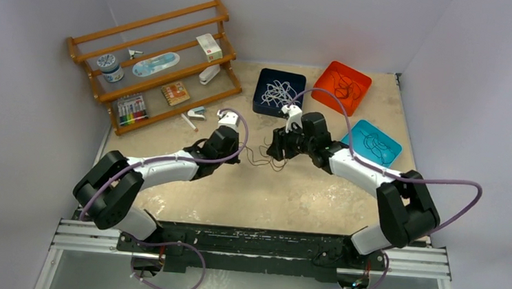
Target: Untangle the cables
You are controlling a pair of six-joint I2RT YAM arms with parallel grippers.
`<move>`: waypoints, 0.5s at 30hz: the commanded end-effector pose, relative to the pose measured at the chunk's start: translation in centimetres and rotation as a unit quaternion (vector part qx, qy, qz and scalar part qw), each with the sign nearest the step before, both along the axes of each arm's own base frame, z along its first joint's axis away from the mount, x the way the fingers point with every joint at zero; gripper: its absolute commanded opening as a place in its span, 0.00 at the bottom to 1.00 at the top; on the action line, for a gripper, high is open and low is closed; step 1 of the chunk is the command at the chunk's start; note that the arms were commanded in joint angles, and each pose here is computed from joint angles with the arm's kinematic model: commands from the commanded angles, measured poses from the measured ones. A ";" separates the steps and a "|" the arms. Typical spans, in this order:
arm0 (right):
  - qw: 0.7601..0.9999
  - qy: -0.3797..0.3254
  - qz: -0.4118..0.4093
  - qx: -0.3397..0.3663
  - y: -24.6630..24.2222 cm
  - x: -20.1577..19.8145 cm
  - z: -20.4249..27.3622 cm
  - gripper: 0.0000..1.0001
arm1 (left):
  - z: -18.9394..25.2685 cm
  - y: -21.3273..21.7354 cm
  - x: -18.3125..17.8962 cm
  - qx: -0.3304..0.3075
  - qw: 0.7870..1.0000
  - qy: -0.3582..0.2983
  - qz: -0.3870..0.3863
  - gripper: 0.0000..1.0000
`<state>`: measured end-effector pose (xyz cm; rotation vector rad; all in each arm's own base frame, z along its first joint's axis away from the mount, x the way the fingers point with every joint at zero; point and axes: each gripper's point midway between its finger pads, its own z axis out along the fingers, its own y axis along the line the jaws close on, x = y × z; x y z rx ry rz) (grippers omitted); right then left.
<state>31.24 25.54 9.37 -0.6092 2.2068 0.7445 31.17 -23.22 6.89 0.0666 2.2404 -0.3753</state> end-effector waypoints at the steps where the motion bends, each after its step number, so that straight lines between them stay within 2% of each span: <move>1: 0.998 -0.064 0.017 -0.005 0.3 1.5 3.1 0.59 | 0.3 -0.2 0.9 -0.008 1.000 -0.016 0.009 0.00; 8: 0.995 -0.030 0.076 -0.060 1.7 0.4 -0.8 0.69 | 0.3 -0.3 1.4 0.001 1.000 -0.019 0.010 0.00; 15: 0.991 -0.033 0.089 -0.096 2.6 0.7 -2.4 0.71 | 0.4 -0.4 1.7 0.008 1.000 -0.022 0.010 0.00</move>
